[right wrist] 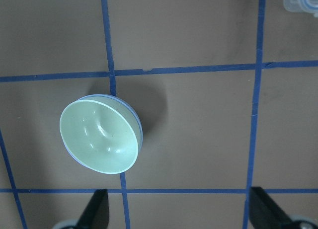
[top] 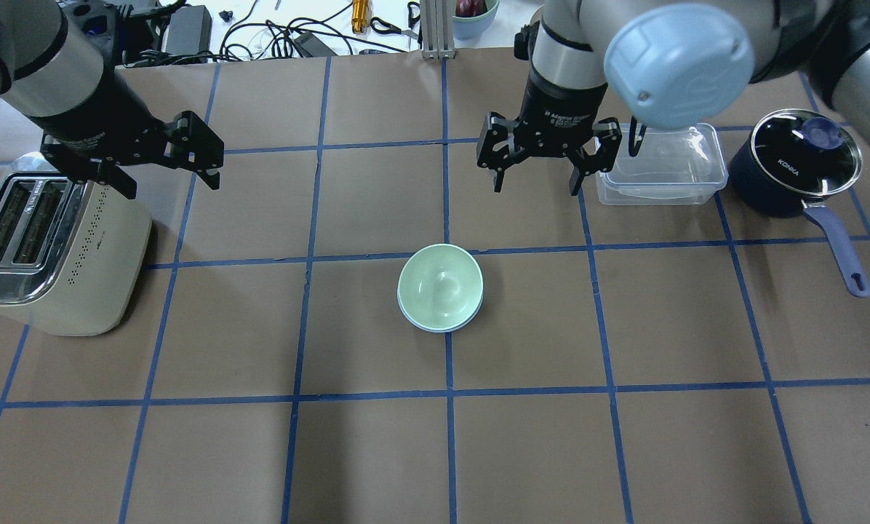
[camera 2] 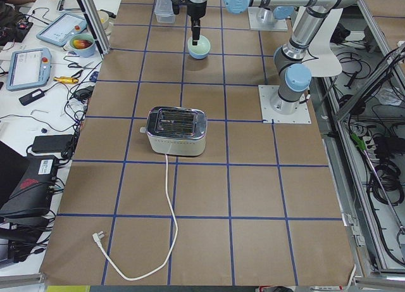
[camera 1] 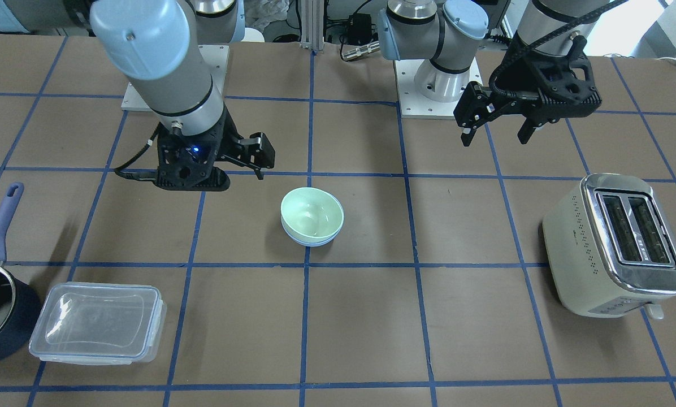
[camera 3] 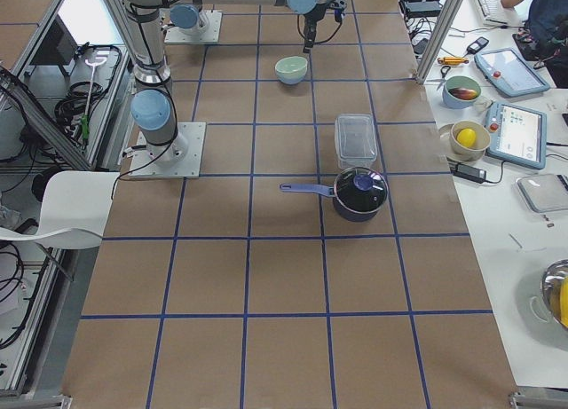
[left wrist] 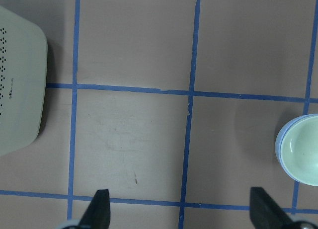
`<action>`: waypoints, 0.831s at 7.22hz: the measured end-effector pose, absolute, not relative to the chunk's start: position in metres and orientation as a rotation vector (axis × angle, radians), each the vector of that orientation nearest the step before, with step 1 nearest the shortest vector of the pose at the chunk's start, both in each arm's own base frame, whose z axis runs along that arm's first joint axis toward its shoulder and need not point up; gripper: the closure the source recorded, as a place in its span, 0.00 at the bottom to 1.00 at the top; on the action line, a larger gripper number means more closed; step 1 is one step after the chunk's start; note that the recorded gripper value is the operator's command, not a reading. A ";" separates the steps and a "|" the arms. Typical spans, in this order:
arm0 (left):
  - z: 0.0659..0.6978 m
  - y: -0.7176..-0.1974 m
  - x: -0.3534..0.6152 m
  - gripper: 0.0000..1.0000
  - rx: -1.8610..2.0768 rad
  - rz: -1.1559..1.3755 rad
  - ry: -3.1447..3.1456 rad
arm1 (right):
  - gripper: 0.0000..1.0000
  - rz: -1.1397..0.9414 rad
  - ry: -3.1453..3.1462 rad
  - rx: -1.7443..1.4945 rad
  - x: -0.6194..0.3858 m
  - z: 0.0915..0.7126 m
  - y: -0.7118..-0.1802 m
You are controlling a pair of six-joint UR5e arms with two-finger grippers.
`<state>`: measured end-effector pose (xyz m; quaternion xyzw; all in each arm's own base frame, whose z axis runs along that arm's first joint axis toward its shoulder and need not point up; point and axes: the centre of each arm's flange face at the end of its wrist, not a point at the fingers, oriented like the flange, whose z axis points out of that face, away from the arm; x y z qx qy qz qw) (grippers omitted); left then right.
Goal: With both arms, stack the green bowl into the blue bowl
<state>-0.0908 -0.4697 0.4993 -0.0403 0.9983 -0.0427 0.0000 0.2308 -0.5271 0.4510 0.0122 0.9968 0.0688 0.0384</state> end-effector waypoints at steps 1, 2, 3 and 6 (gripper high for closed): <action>0.501 -0.470 -0.091 0.00 -0.127 -0.140 3.136 | 0.10 0.236 3.070 -0.033 0.204 0.477 -0.522; 0.503 -0.471 -0.090 0.00 -0.128 -0.154 3.135 | 0.10 0.262 3.078 -0.104 0.170 0.498 -0.511; 0.507 -0.474 -0.089 0.00 -0.131 -0.174 3.132 | 0.09 0.275 3.091 -0.141 0.142 0.512 -0.492; 0.523 -0.485 -0.087 0.00 -0.138 -0.199 3.124 | 0.00 0.105 3.151 -0.082 0.124 0.516 -0.461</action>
